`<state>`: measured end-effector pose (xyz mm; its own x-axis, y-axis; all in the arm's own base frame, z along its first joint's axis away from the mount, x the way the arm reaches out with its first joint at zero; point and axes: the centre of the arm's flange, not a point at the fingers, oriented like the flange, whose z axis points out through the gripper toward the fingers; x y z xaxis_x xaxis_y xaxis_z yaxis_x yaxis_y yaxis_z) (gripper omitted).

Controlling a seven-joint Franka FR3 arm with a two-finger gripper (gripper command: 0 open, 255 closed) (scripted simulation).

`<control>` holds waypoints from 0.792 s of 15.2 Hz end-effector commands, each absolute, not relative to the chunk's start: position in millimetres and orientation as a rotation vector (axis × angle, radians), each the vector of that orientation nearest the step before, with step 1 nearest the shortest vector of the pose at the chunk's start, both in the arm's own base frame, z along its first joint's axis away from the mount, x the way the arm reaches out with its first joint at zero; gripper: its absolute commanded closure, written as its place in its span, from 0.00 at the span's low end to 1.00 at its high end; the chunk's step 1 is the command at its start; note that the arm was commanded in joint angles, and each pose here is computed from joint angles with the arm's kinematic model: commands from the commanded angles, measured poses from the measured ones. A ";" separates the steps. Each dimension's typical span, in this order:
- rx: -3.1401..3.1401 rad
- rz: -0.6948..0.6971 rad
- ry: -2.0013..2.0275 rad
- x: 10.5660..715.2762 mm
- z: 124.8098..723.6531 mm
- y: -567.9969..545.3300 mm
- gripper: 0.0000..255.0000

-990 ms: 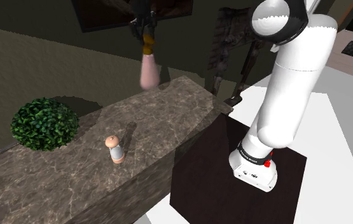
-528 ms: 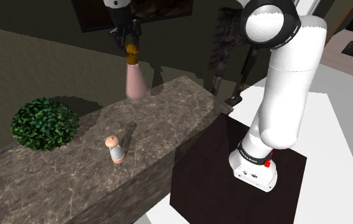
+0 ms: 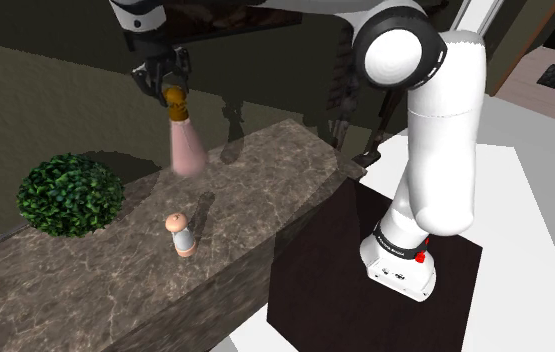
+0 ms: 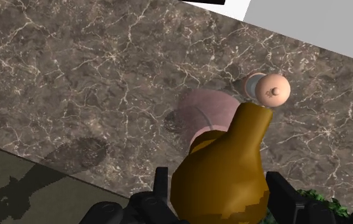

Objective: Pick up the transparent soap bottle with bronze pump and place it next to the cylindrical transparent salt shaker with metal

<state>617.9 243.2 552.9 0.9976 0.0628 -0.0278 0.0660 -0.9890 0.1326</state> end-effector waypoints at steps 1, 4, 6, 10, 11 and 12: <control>3.006 -0.035 0.096 619.5 544.5 261.6 1.00; 3.006 -0.035 0.096 619.5 528.6 261.6 1.00; 3.006 -0.035 0.096 619.5 518.1 261.6 1.00; 3.006 -0.035 0.096 619.5 496.9 261.6 1.00; 3.006 -0.035 0.096 619.5 491.7 261.6 1.00; 3.006 -0.035 0.096 619.5 486.4 261.6 1.00</control>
